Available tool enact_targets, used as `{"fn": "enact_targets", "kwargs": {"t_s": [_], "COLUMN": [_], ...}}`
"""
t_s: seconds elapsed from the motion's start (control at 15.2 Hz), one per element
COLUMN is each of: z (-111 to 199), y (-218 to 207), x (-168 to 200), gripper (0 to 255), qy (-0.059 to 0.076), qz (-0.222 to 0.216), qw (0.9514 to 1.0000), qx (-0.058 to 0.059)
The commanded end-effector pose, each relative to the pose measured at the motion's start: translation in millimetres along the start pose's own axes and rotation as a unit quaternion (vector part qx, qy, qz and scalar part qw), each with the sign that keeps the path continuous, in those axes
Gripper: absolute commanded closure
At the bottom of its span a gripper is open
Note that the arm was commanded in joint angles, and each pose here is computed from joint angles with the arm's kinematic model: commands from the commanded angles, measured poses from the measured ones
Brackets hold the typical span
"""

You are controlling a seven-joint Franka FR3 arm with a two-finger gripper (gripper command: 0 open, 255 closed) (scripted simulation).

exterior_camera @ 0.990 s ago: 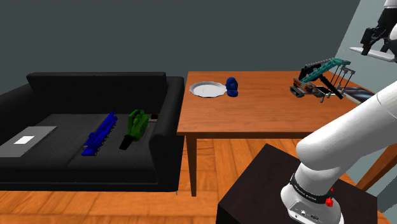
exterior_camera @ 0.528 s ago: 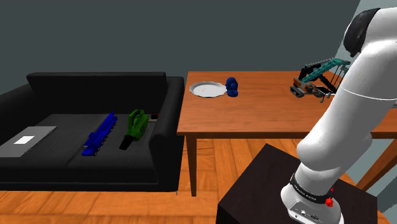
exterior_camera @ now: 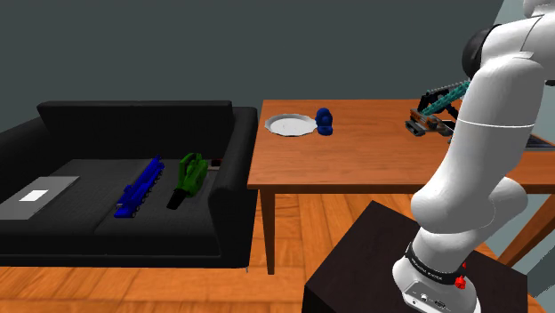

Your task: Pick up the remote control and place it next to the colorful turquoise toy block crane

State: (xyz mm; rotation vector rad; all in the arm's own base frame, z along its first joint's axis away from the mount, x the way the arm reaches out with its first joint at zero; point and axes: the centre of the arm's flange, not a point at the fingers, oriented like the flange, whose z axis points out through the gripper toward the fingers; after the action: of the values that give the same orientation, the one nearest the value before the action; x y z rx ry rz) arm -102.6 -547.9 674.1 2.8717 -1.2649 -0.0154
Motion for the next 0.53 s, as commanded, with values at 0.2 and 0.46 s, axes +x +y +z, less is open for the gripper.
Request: {"fn": "enact_targets", "kwargs": {"t_s": [0.2,0.46], "z": [27,48], "y": [0,0], "x": [1,1], "gripper": [255,255], "qy": [0.000,0.000], "qz": [0.000,0.000], "qw": [1.0000,1.0000], "qx": [0.000,0.000]}}
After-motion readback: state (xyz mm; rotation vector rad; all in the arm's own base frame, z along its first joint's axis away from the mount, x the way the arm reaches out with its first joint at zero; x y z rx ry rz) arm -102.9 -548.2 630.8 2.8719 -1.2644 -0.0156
